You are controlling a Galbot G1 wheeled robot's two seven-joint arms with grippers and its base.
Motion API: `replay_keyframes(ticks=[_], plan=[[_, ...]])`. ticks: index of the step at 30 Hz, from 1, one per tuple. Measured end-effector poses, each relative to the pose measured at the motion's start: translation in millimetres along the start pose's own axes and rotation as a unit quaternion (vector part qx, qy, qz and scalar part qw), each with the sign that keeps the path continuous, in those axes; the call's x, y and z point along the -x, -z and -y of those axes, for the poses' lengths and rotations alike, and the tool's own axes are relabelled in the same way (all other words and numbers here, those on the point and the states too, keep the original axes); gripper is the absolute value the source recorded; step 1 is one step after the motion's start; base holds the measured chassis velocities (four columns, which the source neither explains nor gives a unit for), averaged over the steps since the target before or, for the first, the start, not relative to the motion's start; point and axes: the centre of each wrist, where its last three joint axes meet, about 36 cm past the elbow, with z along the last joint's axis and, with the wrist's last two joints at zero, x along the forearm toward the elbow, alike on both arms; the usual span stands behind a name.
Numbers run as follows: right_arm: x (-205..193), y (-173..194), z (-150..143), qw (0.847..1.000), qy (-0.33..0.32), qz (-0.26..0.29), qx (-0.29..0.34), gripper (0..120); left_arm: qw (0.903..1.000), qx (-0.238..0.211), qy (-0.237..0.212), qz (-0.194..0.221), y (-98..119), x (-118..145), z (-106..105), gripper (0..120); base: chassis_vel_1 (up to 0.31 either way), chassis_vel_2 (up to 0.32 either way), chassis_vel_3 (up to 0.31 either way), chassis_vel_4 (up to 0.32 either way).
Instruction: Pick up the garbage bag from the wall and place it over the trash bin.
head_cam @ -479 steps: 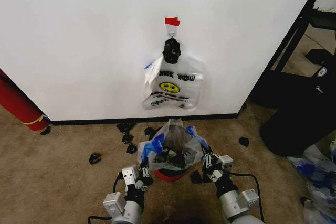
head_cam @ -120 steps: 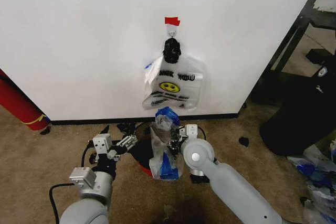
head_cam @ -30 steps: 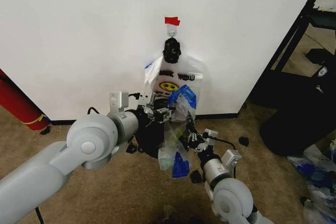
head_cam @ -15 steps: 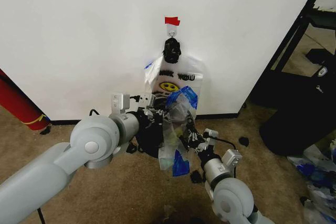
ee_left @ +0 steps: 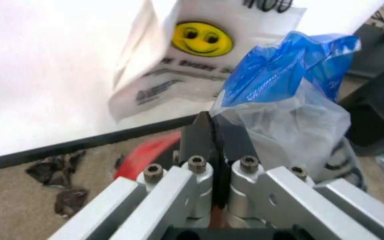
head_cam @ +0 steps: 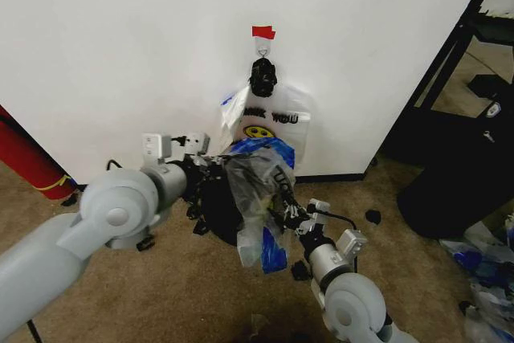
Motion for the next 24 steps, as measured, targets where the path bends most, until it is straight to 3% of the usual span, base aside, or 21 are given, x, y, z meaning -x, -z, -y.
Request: replay_keyframes(ticks=[24], plan=[[6,0,15,0.999,0.038,0.03,0.011,1,0.9994,0.009,0.032,-0.009,-13,-16,-26,0,0.0,0.0,0.0,0.0]])
